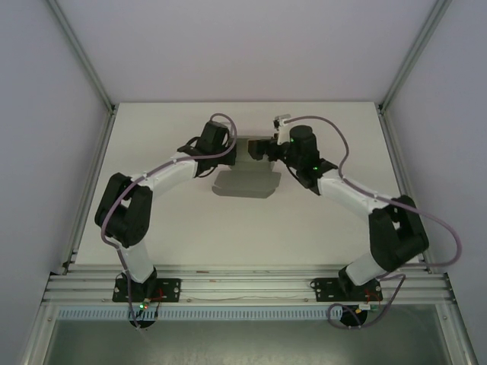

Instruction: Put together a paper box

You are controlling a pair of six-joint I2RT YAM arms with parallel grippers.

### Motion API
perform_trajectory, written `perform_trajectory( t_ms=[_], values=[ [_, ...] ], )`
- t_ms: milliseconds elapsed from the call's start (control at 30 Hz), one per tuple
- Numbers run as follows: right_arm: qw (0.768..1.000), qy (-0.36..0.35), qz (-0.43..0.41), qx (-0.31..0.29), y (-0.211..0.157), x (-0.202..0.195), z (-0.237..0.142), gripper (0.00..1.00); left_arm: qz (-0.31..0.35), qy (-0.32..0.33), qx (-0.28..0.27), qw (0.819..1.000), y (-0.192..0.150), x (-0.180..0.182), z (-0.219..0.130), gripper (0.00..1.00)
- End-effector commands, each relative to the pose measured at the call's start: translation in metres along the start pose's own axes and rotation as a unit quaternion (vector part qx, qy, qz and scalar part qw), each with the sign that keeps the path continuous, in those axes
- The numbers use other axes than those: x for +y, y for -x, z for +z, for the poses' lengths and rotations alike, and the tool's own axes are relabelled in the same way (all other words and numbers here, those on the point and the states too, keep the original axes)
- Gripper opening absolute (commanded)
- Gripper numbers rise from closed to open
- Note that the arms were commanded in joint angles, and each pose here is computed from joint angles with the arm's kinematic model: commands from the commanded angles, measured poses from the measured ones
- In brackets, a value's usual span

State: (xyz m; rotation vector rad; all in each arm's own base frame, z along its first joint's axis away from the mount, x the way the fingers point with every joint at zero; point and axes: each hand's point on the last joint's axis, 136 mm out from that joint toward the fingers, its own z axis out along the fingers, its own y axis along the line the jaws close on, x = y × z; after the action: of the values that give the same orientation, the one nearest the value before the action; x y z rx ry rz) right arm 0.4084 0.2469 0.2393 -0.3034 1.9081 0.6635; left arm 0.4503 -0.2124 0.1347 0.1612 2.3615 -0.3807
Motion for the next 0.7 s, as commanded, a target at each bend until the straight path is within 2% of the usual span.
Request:
perform_trajectory(
  t_ms=[0, 67, 100, 200, 267, 433, 667],
  values=[
    [0.994, -0.095, 0.031, -0.038, 0.018, -0.028, -0.028, 1.00, 0.091, -0.056, 0.014, 0.994, 0.005, -0.013, -0.014, 0.00],
    [0.985, -0.162, 0.042, -0.035, 0.016, -0.050, -0.047, 1.00, 0.157, -0.079, 0.063, 0.982, -0.007, -0.015, -0.019, 0.00],
    [0.980, -0.190, 0.047, -0.027, 0.012, -0.060, -0.056, 1.00, 0.196, -0.095, 0.097, 0.971, -0.018, -0.017, -0.022, 0.00],
    [0.967, -0.245, 0.067, 0.004, -0.004, -0.083, -0.082, 1.00, 0.313, -0.142, 0.185, 0.921, -0.062, -0.027, -0.035, 0.00],
    [0.962, -0.259, 0.081, 0.013, -0.015, -0.094, -0.095, 1.00, 0.359, -0.153, 0.229, 0.892, -0.086, -0.029, -0.043, 0.00],
    [0.952, -0.280, 0.118, 0.029, -0.045, -0.115, -0.115, 1.00, 0.380, -0.107, 0.297, 0.870, -0.110, -0.024, -0.039, 0.00],
    [0.943, -0.304, 0.128, 0.049, -0.061, -0.129, -0.123, 1.00, 0.434, -0.008, 0.350, 0.830, -0.136, -0.024, 0.000, 0.00]
  ],
)
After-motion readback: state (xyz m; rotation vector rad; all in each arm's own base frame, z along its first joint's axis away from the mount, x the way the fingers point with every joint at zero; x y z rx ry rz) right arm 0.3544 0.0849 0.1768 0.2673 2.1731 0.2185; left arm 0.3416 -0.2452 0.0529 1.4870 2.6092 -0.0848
